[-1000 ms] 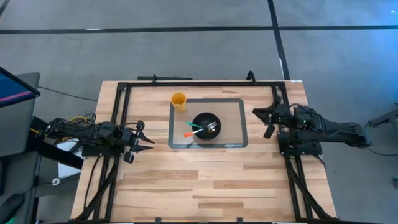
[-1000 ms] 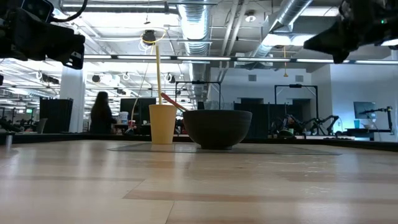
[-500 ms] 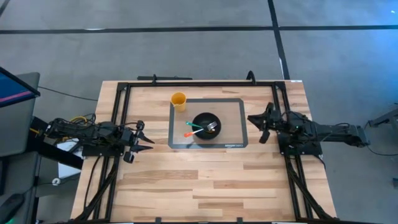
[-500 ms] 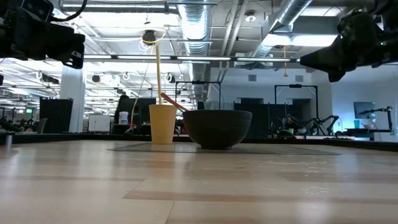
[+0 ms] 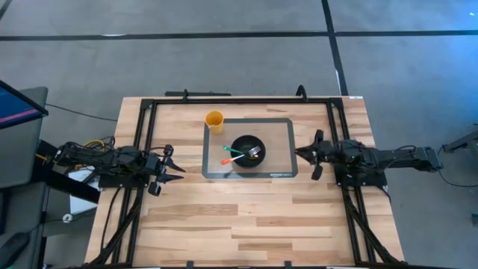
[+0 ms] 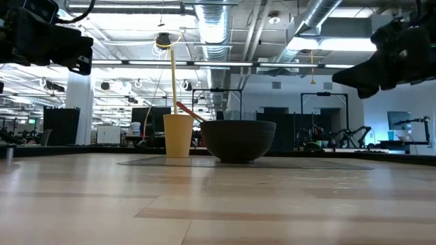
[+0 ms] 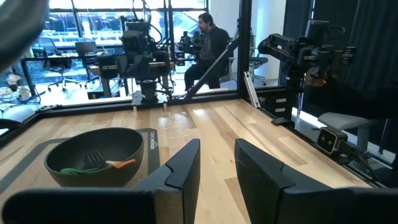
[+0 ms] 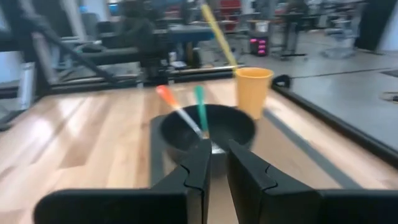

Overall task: Pick & Place Utensil
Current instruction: Return to Home Position

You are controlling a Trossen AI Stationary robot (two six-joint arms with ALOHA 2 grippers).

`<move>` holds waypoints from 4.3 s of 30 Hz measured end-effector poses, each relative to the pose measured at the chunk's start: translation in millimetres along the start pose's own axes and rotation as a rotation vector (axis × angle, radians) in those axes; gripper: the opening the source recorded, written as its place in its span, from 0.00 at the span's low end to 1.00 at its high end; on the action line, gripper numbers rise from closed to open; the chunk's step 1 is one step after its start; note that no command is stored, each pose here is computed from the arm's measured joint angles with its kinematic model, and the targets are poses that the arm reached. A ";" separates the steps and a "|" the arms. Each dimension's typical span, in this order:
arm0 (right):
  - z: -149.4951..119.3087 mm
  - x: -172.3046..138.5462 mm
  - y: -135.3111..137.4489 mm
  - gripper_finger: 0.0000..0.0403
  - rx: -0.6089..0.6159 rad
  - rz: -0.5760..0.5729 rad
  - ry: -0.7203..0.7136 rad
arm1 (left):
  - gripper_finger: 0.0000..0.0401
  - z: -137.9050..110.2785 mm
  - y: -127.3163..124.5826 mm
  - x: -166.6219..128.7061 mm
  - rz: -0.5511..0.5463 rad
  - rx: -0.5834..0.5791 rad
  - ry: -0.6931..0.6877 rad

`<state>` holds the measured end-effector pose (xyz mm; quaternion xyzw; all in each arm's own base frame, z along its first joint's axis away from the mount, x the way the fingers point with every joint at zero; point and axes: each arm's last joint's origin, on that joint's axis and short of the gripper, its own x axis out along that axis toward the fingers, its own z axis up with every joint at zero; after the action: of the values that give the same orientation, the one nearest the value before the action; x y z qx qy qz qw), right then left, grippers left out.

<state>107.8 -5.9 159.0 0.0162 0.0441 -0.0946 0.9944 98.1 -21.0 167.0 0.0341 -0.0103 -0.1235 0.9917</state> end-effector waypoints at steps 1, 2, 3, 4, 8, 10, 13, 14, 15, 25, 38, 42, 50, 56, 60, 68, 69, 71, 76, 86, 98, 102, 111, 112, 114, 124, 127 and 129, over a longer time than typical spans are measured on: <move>-0.3 -0.1 1.0 0.10 -0.005 0.024 0.003 | 0.25 0.0 0.0 0.0 0.000 0.000 0.000; -0.5 -0.2 1.7 0.10 -0.012 0.035 0.005 | 0.25 0.0 0.0 0.0 0.000 0.000 0.000; -1.5 -0.3 2.2 0.10 -0.018 0.038 0.015 | 0.25 0.0 0.0 0.0 0.000 0.000 0.000; -3.0 -0.3 2.6 0.10 -0.021 0.041 0.030 | 0.25 0.0 0.0 0.0 0.000 0.000 0.000; -5.0 0.0 3.1 0.10 -0.026 0.047 0.050 | 0.25 0.0 0.0 0.0 0.000 0.000 0.000; -5.3 0.0 3.1 0.10 -0.026 0.048 0.053 | 0.25 0.0 0.0 0.0 0.000 0.000 0.000; -5.3 0.0 3.1 0.10 -0.026 0.047 0.053 | 0.25 0.0 0.0 0.0 0.000 0.000 0.000; -5.4 0.0 3.1 0.10 -0.026 0.047 0.053 | 0.25 0.0 0.0 0.0 0.000 0.000 0.000; -5.3 0.0 3.1 0.10 -0.025 0.048 0.052 | 0.25 0.0 0.0 0.0 0.000 0.000 0.000; -5.4 0.0 3.3 0.10 0.734 0.027 0.069 | 0.25 0.0 0.0 0.0 0.000 0.000 0.000; -5.6 0.1 2.8 0.10 0.141 0.039 0.056 | 0.25 0.0 0.0 0.0 0.000 0.000 0.000; -5.6 0.1 2.8 0.10 0.042 0.043 0.054 | 0.25 0.0 0.0 0.0 0.000 0.000 0.000; -6.4 0.6 2.5 0.10 -0.067 0.041 0.061 | 0.25 0.0 0.0 0.0 0.000 0.000 0.000; -6.4 0.6 2.5 0.10 -0.046 0.041 0.061 | 0.25 0.0 0.0 0.0 0.000 0.000 0.000; -6.4 0.6 2.5 0.10 -0.045 0.041 0.061 | 0.25 0.0 0.0 0.0 0.000 0.000 0.000; -6.4 0.6 2.5 0.10 -0.045 0.040 0.061 | 0.25 0.0 0.0 0.0 0.000 0.000 0.000; -6.4 0.6 2.5 0.10 -0.045 0.040 0.061 | 0.25 0.0 0.0 0.0 0.000 0.000 0.000; -6.4 0.6 2.5 0.10 -0.045 0.040 0.061 | 0.25 0.0 0.0 0.0 0.000 0.000 0.000; -6.5 0.6 2.5 0.10 -0.045 0.040 0.061 | 0.25 0.0 0.0 0.0 0.000 0.000 0.000; -6.5 0.6 2.5 0.10 -0.045 0.040 0.061 | 0.25 0.0 0.0 0.0 0.000 0.000 0.000; -6.5 0.6 2.5 0.10 -0.045 0.040 0.061 | 0.25 0.0 0.0 0.0 0.000 0.000 0.000; -6.5 0.6 2.5 0.10 -0.045 0.040 0.061 | 0.25 0.0 0.0 0.0 0.000 0.000 0.000; -6.5 0.6 2.5 0.10 -0.045 0.040 0.061 | 0.25 0.0 0.0 0.0 0.000 0.000 0.000; -6.5 0.6 2.5 0.10 -0.045 0.040 0.061 | 0.25 0.0 0.0 0.0 0.000 0.000 0.000; -6.5 0.6 2.5 0.10 -0.045 0.040 0.061 | 0.25 0.0 0.0 0.0 0.000 0.000 0.000; -6.5 0.6 2.5 0.10 -0.045 0.040 0.060 | 0.25 0.1 0.0 0.0 0.000 0.000 -0.001; -6.5 0.6 2.5 0.10 -0.045 0.040 0.061 | 0.25 0.1 0.0 0.0 0.000 0.000 -0.001; -6.5 0.6 2.5 0.10 -0.045 0.040 0.061 | 0.25 0.1 0.0 0.0 0.000 0.000 -0.001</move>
<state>108.4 -3.3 152.5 -0.0023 0.0763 -0.0729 0.9944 98.0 -21.0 167.0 0.0342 -0.0106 -0.1237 0.9917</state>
